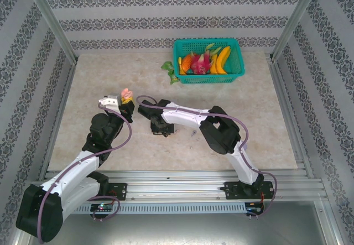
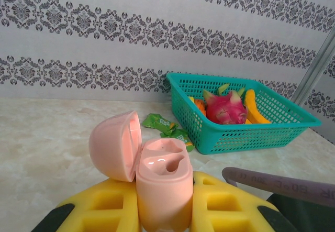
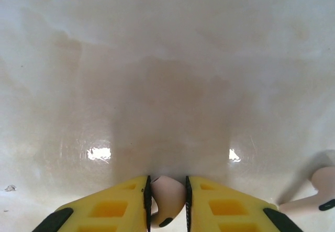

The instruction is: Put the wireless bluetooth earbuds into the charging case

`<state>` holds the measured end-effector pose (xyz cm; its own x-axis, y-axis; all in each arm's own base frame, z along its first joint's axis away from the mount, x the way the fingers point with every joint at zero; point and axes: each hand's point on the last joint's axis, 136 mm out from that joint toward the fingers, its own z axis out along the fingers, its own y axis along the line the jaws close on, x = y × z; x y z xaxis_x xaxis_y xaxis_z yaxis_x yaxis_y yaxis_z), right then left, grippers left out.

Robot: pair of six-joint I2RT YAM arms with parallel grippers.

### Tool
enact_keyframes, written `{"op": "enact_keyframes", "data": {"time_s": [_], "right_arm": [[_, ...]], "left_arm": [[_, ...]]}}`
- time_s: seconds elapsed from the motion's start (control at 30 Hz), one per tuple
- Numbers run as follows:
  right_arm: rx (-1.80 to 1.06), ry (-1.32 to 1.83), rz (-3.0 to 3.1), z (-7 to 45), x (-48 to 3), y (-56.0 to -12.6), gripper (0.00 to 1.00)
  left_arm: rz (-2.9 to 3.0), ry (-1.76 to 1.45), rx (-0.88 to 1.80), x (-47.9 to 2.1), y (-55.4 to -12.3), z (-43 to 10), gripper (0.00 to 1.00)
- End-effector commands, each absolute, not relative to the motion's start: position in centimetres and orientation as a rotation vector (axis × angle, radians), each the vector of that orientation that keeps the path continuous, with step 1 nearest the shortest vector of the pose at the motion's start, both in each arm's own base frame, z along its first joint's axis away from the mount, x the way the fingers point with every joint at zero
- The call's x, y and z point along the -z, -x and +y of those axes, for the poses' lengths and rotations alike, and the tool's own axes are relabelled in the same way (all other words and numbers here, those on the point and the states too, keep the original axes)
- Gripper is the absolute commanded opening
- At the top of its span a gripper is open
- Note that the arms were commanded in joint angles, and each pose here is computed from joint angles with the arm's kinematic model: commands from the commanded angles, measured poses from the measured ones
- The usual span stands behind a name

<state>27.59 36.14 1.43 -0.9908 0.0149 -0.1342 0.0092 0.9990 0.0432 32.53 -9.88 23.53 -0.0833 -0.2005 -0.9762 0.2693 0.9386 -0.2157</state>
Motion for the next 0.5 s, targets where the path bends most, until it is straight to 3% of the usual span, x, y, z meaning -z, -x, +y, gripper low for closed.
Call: {"op": "enact_keyframes", "data": {"time_s": [0.0,0.47], "right_arm": [[-0.132,0.122,2.98,37.7,-1.4,-28.4,0.24],[-0.066,0.81,2.907,37.1,-2.8,-27.6,0.24]], "left_arm": [[1.548,-0.04,0.414,-25.3,-32.5,-9.7,0.0],[1.535,-0.029,0.424,-25.9,-32.3,-9.6,0.0]]}}
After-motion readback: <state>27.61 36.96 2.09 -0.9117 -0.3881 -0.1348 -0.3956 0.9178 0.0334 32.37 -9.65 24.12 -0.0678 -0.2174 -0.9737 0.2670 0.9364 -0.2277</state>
